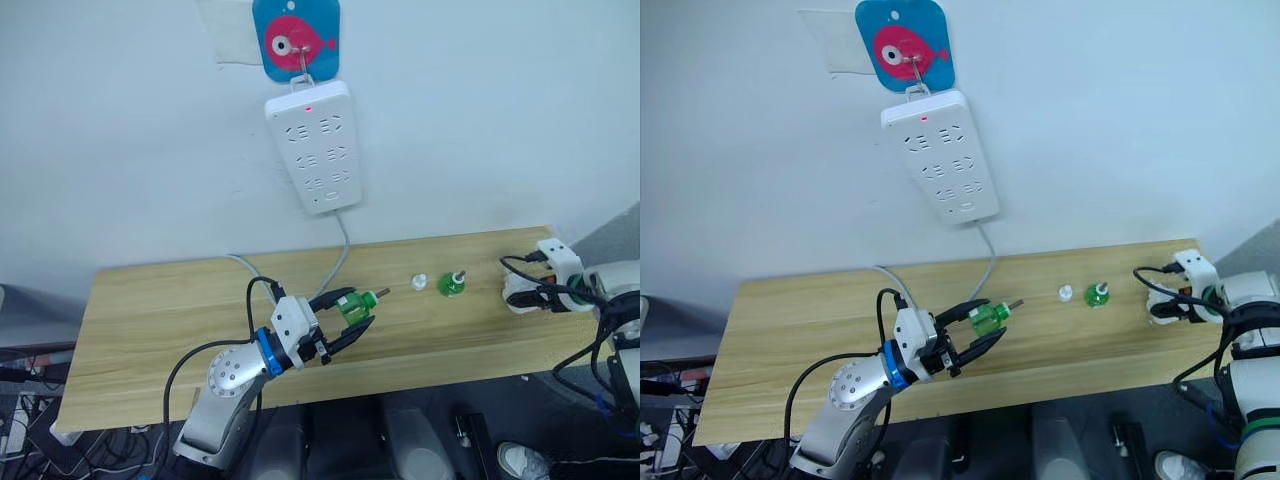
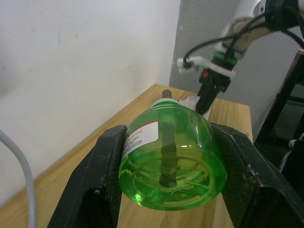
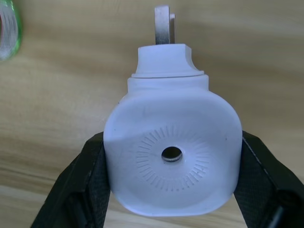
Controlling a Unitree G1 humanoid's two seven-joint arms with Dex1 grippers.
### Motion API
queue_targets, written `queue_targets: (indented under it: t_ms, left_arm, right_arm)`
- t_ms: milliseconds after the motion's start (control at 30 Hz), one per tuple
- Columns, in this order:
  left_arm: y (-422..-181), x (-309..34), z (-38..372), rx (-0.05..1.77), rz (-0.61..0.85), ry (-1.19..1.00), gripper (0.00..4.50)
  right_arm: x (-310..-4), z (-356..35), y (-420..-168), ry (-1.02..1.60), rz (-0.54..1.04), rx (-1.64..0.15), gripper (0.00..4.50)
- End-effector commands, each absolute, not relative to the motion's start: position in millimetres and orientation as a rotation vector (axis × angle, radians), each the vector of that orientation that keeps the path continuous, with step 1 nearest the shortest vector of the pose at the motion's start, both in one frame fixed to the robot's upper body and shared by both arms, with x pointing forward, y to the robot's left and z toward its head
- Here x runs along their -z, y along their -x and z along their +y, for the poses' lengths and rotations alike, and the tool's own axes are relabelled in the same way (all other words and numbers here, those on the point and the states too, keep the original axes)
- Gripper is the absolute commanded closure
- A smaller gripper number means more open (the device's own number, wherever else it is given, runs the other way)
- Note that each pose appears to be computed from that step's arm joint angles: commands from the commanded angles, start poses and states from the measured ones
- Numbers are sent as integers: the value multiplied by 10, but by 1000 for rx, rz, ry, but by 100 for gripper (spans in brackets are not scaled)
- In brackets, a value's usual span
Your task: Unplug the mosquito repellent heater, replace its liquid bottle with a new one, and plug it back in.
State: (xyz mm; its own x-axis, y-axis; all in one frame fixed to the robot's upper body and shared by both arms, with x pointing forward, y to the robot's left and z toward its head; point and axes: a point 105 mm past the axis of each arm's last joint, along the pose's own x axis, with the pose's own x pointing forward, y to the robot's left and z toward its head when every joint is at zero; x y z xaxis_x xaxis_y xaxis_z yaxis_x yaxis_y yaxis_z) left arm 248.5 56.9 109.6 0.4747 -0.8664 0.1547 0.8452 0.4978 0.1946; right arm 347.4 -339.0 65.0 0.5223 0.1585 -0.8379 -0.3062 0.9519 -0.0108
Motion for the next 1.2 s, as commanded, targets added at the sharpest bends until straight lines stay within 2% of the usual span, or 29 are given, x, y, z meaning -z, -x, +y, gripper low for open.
queue_targets:
  t_ms: [33, 233, 333, 533, 667, 900, 1067, 1200]
  left_arm:
    - [-2463, -1169, 578, 1044, -280, -102, 220]
    - [-2447, -1166, 559, 1057, -283, -97, 220]
    - [-2410, -1177, 561, 1089, -287, -99, 220]
    - [-2222, -1235, 601, 1212, -313, -111, 220]
    - [-2048, -1323, 603, 1321, -370, -146, 220]
    - [-1891, -1439, 566, 1415, -420, -171, 220]
    - [-1888, -1433, 541, 1430, -422, -192, 220]
    - [-1870, -1466, 488, 1445, -434, -190, 220]
  right_arm:
    - [-644, -3432, -3446, 153, 985, -277, 152]
    - [-779, -3421, -3441, 100, 963, -311, 152]
    - [-944, -3336, -3352, -5, 970, -408, 152]
    - [-1303, -3065, -2743, -333, 1053, -682, 152]
    - [-1519, -2671, -2403, -638, 1096, -826, 152]
    - [-1646, -2158, -2049, -804, 1111, -1124, 152]
    - [-1723, -1886, -1974, -834, 1067, -1223, 152]
    - [-1725, -1697, -1994, -847, 979, -1206, 152]
